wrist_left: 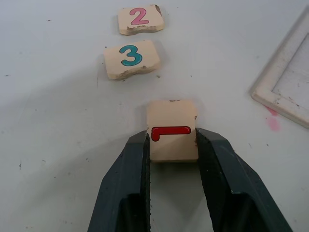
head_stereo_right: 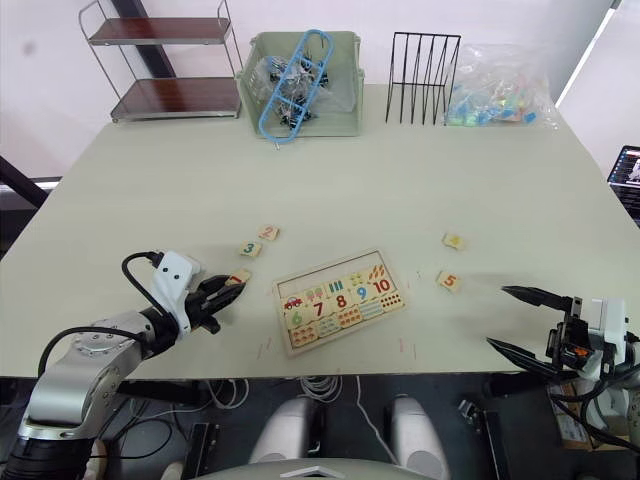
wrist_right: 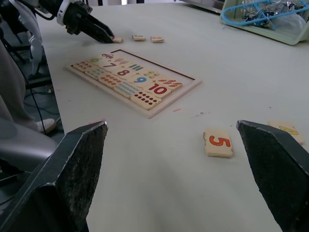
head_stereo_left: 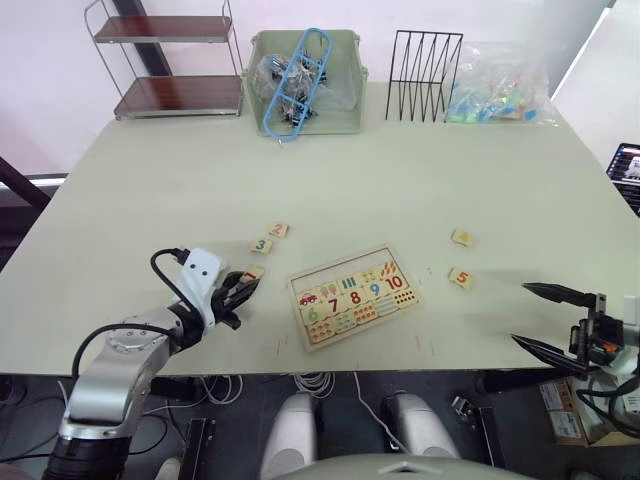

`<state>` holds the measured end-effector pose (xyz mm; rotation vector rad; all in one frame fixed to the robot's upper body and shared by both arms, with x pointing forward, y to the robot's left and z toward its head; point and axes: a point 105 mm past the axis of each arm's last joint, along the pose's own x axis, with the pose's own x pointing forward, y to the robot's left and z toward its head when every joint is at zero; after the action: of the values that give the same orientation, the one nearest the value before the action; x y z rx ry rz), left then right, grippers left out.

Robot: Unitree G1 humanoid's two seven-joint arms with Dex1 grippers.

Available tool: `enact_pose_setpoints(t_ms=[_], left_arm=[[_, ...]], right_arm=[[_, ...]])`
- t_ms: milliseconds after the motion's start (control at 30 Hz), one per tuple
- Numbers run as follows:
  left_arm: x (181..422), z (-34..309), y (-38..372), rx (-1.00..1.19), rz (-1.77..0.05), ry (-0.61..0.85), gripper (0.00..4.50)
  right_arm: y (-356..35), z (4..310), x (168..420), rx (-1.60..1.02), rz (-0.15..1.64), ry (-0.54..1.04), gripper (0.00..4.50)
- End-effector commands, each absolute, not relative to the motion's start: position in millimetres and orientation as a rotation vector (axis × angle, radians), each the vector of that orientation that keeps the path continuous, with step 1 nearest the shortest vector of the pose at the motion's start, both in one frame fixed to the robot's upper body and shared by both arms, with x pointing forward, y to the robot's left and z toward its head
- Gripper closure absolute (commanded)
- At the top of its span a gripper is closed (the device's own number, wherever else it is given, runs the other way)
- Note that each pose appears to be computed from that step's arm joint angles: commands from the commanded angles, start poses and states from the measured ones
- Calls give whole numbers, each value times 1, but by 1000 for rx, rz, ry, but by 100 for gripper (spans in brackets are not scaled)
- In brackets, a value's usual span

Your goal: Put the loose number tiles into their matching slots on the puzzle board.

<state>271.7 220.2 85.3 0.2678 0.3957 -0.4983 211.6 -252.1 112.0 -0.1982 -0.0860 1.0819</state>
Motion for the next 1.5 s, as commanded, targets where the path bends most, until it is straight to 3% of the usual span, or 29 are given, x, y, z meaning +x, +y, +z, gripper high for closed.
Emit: enact_pose_setpoints(t_ms=[33,367,600,800,1500], left_arm=[[269,114,208,327,-604,331,360],[266,154,180,461,-918,308,360],[272,158,163,562,-1079,368,360],[283,157,158,598,-1091,400,360],[290,118,161,676,-1089,560,360]], right_arm=[[-246,120,213,-215,1099,-127,0],[-239,125,218,-227,1119,-158,0],[-233,127,220,-229,1117,-177,0],[-229,129,220,-234,1105,-191,0],[-220,135,220,-254,1038,-252,0]])
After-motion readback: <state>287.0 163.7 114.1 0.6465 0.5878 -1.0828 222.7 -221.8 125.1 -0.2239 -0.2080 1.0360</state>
